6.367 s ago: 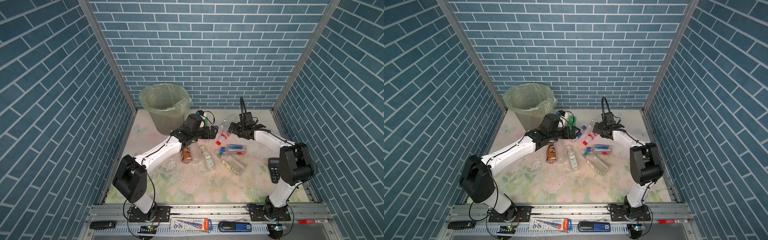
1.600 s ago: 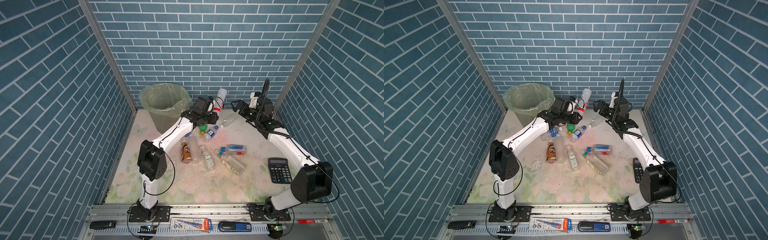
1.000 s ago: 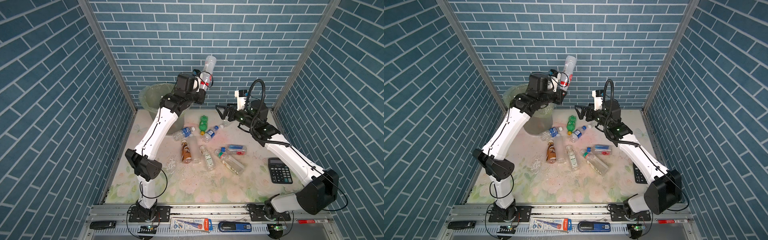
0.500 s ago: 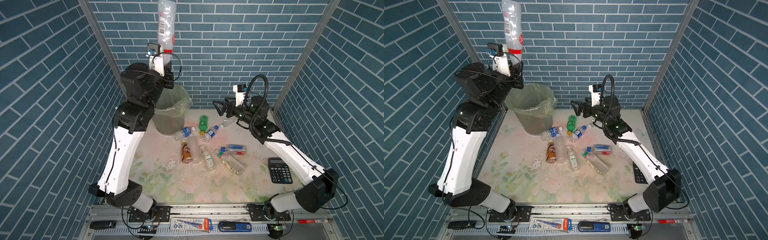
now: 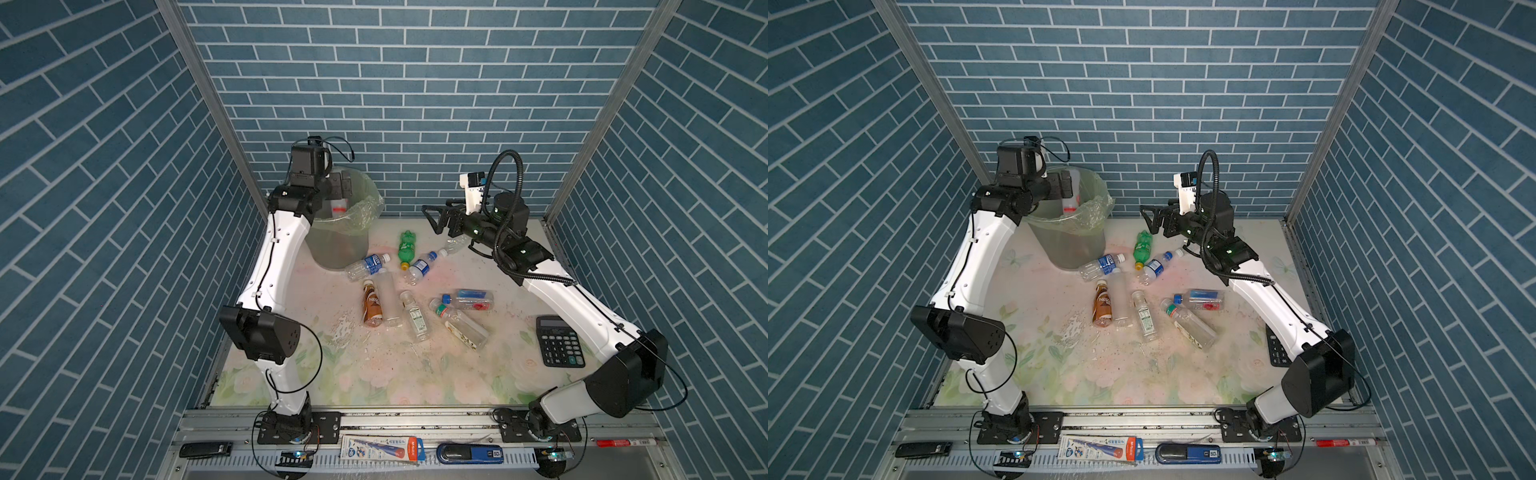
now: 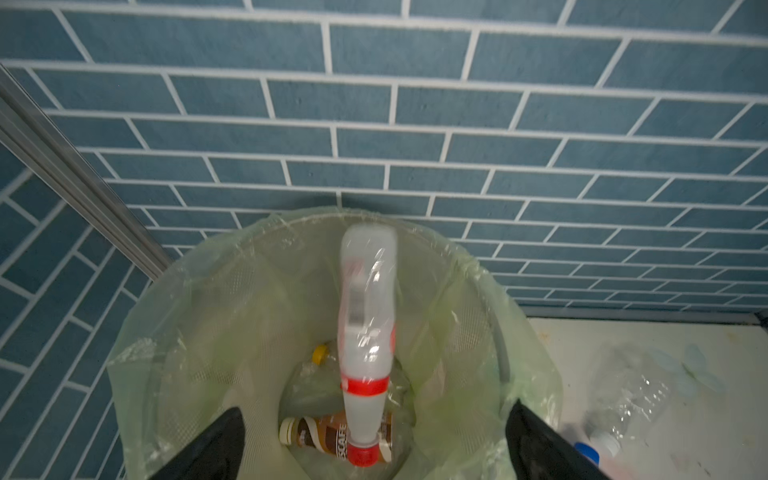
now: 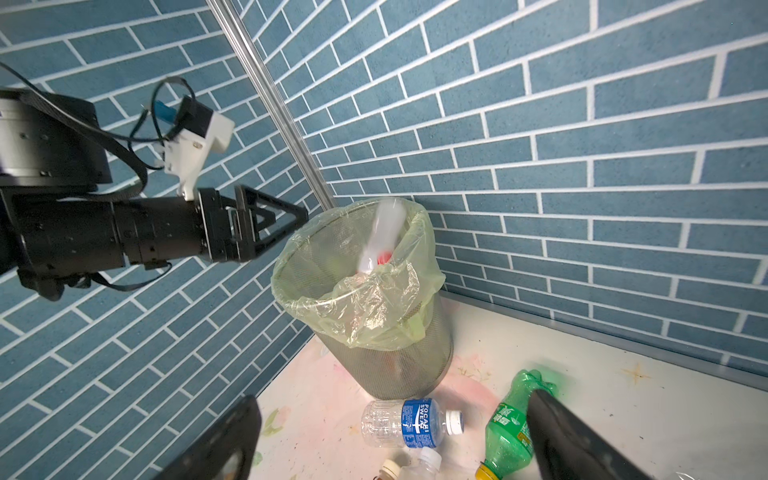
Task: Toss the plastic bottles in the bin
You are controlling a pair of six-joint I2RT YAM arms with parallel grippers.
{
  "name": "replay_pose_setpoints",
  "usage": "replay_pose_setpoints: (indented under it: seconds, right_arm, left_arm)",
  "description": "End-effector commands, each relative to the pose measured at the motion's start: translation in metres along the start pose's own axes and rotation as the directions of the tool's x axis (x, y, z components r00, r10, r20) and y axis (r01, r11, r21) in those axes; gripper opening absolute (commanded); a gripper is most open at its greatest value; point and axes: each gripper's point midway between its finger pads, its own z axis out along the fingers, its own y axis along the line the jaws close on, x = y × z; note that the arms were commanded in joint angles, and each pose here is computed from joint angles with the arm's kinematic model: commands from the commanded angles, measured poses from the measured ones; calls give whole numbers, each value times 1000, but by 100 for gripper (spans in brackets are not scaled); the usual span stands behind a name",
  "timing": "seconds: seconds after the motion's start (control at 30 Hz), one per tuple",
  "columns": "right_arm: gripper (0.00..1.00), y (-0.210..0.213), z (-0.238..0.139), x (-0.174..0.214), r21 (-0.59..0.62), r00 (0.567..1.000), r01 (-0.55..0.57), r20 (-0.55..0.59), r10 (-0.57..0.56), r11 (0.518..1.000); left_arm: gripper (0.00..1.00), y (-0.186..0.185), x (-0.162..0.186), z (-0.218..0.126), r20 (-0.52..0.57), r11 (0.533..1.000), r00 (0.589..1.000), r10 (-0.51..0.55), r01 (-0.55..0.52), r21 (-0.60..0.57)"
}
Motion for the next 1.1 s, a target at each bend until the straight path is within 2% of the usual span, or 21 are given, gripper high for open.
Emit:
replay_pose_setpoints:
  seconds: [0.0, 0.6, 0.8, 1.07]
  right_arm:
    - [99, 11, -1, -22, -18, 999, 16, 46, -15, 1000]
    - [99, 6, -1, -14, 8, 1000, 4, 27, -5, 1000]
    - [99, -4, -3, -9, 59, 1000, -8, 8, 7, 998]
    - [99, -48, -32, 12, 306, 996, 0, -81, 26, 952]
  left_arm:
    - [99, -8, -62, -75, 226, 995, 971, -78, 61, 83]
    - [99, -24, -52, -78, 185, 987, 979, -90, 62, 150]
    - [99, -73, -36, -79, 158, 976, 987, -6, -29, 217]
    - [99, -145, 11, -81, 103, 931, 993, 64, -96, 353]
